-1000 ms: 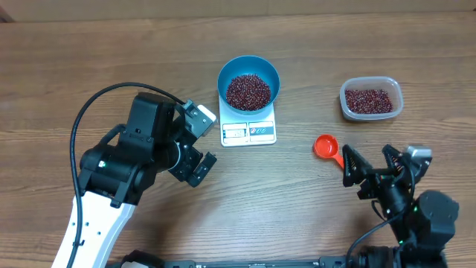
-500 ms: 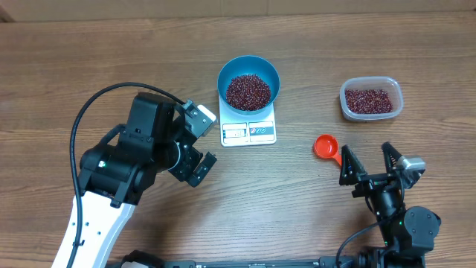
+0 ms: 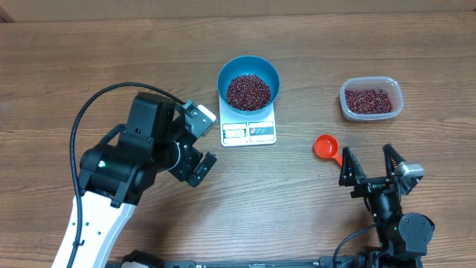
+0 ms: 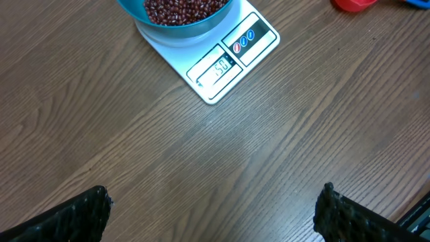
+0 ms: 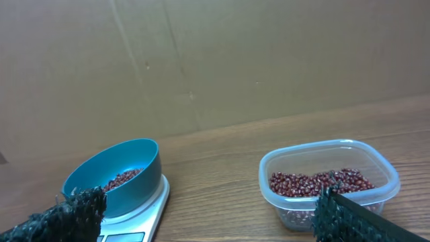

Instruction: Scoop item into bowl and weigh 150g on scale

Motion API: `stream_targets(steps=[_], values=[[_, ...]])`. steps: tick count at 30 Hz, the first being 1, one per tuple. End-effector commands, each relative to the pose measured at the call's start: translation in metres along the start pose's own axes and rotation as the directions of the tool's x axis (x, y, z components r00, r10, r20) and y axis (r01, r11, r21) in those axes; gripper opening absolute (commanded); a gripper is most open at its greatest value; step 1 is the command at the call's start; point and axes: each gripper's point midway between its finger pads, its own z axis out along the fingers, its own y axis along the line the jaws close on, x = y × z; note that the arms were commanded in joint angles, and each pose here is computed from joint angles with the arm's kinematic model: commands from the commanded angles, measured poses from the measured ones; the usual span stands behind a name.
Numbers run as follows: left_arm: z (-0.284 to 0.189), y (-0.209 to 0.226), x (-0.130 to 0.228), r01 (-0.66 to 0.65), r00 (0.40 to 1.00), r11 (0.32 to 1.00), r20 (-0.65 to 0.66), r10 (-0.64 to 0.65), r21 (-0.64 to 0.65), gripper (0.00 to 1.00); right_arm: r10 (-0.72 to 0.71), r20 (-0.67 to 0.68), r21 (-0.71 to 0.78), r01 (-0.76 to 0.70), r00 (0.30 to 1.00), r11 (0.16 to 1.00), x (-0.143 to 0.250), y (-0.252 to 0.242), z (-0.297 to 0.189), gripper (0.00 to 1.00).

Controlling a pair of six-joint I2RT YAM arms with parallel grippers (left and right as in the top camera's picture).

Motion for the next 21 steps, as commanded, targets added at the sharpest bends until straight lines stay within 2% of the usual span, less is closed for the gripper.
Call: stream_targets(steps=[1,11,21], values=[[-0.005,0.003,-0.005,-0.019,1.0,1.0,0.018,0.019,-0.015,1.0,-0.004,0.012,0.011,0.003,1.0,1.0,0.001,-0.002,0.0,1.0],[-0.005,0.003,-0.006,-0.019,1.0,1.0,0.019,0.019,-0.015,0.99,0.005,-0.02,0.018,-0.005,1.0,1.0,0.021,-0.008,0.003,1.0],[-0.005,0.003,-0.006,-0.019,1.0,1.0,0.019,0.019,-0.015,1.0,0.005,-0.02,0.034,-0.004,1.0,0.999,0.021,-0.01,0.003,1.0]])
